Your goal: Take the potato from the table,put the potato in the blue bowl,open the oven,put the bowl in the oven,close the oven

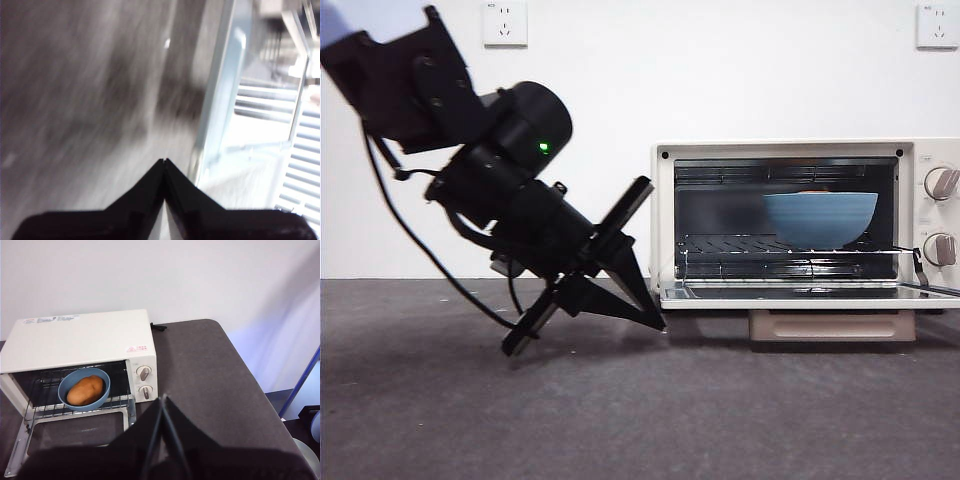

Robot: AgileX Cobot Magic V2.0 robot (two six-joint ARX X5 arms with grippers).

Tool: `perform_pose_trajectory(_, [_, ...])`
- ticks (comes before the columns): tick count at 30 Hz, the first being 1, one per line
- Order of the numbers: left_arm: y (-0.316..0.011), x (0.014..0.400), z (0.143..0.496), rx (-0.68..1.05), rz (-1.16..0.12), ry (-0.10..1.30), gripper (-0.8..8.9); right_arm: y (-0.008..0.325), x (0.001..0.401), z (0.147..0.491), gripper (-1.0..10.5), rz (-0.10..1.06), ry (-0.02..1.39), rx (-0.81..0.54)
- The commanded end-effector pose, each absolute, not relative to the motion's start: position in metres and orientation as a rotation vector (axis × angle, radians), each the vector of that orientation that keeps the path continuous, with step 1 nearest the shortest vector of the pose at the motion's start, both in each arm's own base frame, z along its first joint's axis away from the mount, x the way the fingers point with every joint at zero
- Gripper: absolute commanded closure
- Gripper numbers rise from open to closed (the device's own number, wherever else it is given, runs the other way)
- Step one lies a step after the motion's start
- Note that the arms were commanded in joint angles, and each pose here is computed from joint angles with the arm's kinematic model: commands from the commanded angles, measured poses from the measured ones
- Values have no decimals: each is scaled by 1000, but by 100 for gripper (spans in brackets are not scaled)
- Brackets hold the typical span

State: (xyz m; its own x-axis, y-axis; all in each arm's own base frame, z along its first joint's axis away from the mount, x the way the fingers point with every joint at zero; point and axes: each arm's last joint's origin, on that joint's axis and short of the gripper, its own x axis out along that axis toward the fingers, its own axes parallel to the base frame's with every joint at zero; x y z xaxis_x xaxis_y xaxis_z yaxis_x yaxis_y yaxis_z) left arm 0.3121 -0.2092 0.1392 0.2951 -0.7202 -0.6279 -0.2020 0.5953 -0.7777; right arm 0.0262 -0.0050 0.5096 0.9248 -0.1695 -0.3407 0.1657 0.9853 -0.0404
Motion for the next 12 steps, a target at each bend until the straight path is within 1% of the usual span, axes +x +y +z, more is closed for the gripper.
perform_pose_trajectory(1, [-219,316,135,-911,-413,1292,820,-5,25,507,955,-166,371,-21])
perform_pose_trajectory(12, [-232,329,157,-924,-496,1246,820,-5,25,507,955,-166,371,-22])
